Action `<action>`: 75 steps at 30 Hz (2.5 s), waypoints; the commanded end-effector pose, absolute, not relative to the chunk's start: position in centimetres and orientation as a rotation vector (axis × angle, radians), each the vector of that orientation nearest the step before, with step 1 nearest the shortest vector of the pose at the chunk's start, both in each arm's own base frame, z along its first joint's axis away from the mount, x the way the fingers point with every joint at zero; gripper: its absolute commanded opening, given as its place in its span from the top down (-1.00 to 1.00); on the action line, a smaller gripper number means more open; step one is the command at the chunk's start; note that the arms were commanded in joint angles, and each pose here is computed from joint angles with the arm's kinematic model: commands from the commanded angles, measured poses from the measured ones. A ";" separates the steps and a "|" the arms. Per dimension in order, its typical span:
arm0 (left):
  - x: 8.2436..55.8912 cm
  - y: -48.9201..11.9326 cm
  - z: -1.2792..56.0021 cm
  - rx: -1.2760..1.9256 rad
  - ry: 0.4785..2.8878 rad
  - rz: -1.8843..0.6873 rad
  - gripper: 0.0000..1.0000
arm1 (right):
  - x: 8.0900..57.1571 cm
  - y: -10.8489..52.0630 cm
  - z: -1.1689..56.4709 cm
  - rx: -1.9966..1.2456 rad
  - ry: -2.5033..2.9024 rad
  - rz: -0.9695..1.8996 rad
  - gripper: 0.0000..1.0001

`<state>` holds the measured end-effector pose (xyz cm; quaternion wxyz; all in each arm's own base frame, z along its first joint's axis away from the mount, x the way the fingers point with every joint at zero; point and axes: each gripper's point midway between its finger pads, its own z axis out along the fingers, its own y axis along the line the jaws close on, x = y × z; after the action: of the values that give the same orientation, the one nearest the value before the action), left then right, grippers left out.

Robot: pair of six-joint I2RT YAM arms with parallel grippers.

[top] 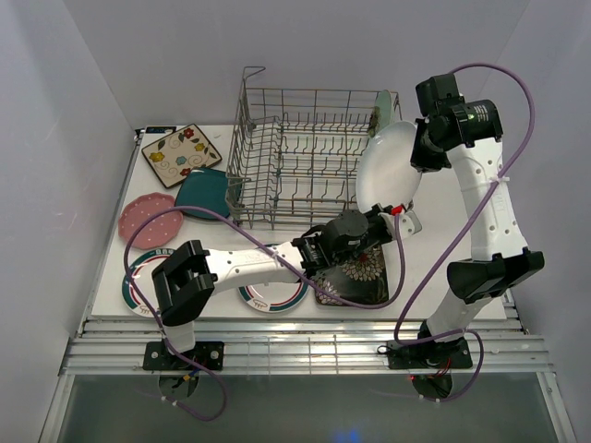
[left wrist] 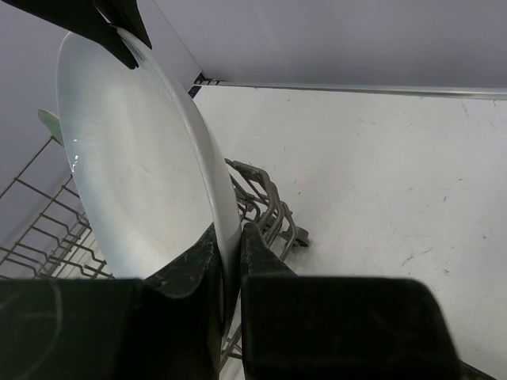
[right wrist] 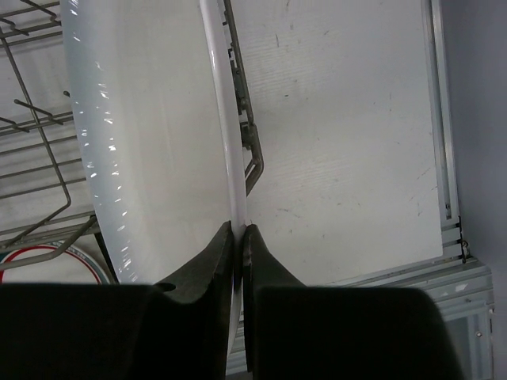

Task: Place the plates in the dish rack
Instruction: Insert the plate into the dish rack.

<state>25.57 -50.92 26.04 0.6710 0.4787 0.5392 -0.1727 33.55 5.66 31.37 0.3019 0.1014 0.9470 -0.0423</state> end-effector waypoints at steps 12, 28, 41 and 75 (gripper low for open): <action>20.0 -51.5 40.5 0.895 1.076 -0.774 1.00 | 39.8 4.7 39.6 0.276 2.109 -0.082 0.85; 18.4 -53.7 44.5 0.869 1.067 -0.959 1.00 | 41.6 5.1 41.7 0.139 2.002 -0.086 0.84; 16.4 -53.8 47.6 0.914 1.038 -1.067 1.00 | 40.4 4.3 44.4 0.150 1.918 -0.091 0.84; 16.2 -54.4 49.0 0.850 1.087 -1.180 1.00 | 43.5 6.9 37.6 0.084 2.026 -0.003 0.84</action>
<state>24.56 -53.89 35.30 0.5823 0.3645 0.6356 -0.3523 36.86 4.67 33.11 0.3978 -0.0035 0.9157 -0.0560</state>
